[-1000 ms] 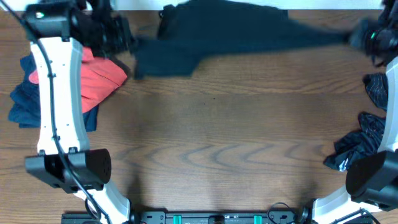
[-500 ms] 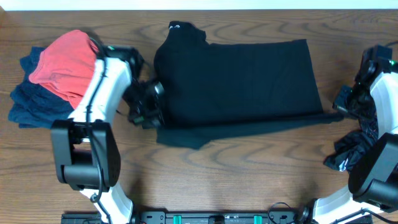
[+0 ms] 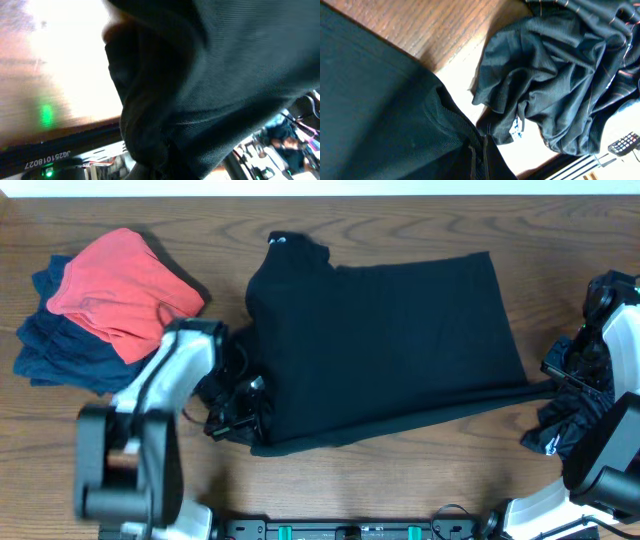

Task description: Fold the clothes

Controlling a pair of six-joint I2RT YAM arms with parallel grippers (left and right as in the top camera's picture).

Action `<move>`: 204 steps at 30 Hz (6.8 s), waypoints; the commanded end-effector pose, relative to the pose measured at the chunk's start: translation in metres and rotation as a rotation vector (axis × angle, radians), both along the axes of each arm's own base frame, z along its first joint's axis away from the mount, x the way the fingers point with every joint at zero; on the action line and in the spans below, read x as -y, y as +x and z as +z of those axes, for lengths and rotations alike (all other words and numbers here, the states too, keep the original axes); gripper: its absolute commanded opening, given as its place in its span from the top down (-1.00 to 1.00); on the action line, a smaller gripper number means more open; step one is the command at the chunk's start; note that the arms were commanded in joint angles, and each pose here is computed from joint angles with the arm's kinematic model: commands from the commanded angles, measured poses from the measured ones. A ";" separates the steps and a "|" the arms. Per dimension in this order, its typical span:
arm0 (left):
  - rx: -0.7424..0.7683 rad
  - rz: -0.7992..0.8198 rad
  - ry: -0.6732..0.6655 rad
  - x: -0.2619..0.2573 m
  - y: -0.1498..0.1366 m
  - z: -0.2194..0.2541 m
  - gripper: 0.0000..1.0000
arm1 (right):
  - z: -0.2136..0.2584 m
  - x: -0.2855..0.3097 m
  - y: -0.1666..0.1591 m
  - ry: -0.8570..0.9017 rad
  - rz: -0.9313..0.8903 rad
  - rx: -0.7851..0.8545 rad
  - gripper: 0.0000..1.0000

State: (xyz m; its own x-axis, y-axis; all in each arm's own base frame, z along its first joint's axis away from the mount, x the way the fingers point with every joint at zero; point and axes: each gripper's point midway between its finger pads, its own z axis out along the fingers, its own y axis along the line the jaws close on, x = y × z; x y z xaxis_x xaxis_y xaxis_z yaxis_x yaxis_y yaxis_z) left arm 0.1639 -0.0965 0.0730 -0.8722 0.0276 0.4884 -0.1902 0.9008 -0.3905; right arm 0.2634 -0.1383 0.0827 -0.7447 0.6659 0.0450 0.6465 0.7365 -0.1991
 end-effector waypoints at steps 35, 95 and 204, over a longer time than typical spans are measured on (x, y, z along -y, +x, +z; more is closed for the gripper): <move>0.605 0.300 0.026 0.003 0.141 0.011 0.87 | -0.032 -0.043 0.126 0.072 0.288 0.383 0.95; 0.834 -0.563 0.257 0.110 0.108 -0.069 -0.19 | -0.051 -0.043 0.131 0.083 0.288 0.368 0.95; 0.558 0.176 0.711 -0.095 0.083 -0.081 -0.32 | -0.099 -0.013 -0.020 -0.014 -0.001 -0.114 0.97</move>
State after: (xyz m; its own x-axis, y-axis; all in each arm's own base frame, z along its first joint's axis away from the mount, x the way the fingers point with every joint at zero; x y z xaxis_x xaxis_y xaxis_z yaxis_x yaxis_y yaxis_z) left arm 0.2679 -0.0245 0.0017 -0.9477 -0.2539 -0.1935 -0.2699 0.9610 0.0609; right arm 0.2605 -0.1181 -0.0031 -0.7613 0.6428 0.0845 0.6145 0.7570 -0.2222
